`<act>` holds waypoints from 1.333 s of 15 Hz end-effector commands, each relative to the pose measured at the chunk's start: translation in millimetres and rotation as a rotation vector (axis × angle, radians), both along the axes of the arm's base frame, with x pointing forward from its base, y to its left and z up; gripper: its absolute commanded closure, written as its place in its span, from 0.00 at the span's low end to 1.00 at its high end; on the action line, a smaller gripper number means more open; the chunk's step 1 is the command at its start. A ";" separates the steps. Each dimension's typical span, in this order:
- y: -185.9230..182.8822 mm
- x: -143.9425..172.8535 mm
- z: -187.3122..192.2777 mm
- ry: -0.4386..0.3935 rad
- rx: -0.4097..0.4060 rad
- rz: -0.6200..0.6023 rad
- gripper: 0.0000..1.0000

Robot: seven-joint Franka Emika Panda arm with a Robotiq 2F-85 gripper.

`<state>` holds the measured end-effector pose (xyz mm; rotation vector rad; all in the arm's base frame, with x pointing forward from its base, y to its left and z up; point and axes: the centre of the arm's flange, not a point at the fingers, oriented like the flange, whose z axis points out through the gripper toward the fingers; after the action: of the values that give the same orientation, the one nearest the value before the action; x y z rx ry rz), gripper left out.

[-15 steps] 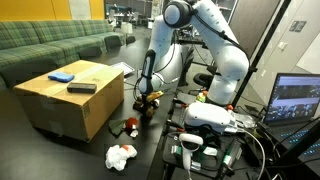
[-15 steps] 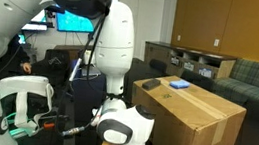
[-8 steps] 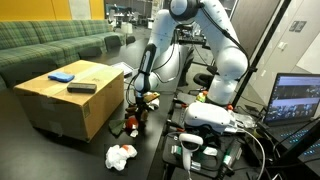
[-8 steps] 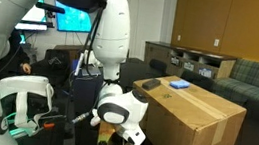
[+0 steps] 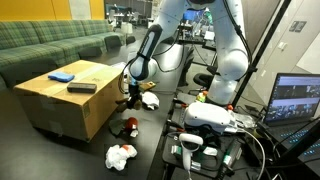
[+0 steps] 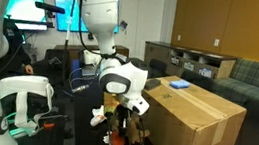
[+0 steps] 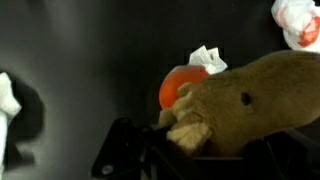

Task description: Put the white towel on the table, the then moose on the box, then the blue sponge on the table, then the turnip plushie on the box, then the duster on the table, and lastly, the white cloth on the box

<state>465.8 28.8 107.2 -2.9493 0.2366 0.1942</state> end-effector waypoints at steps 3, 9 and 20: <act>5.5 37.1 104.0 -0.170 -0.077 -0.070 1.00; 6.7 88.6 186.6 -0.334 -0.101 -0.172 1.00; -4.7 171.7 216.3 -0.457 -0.175 -0.394 1.00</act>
<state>603.1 20.1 329.2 -2.9266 0.6476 -0.5116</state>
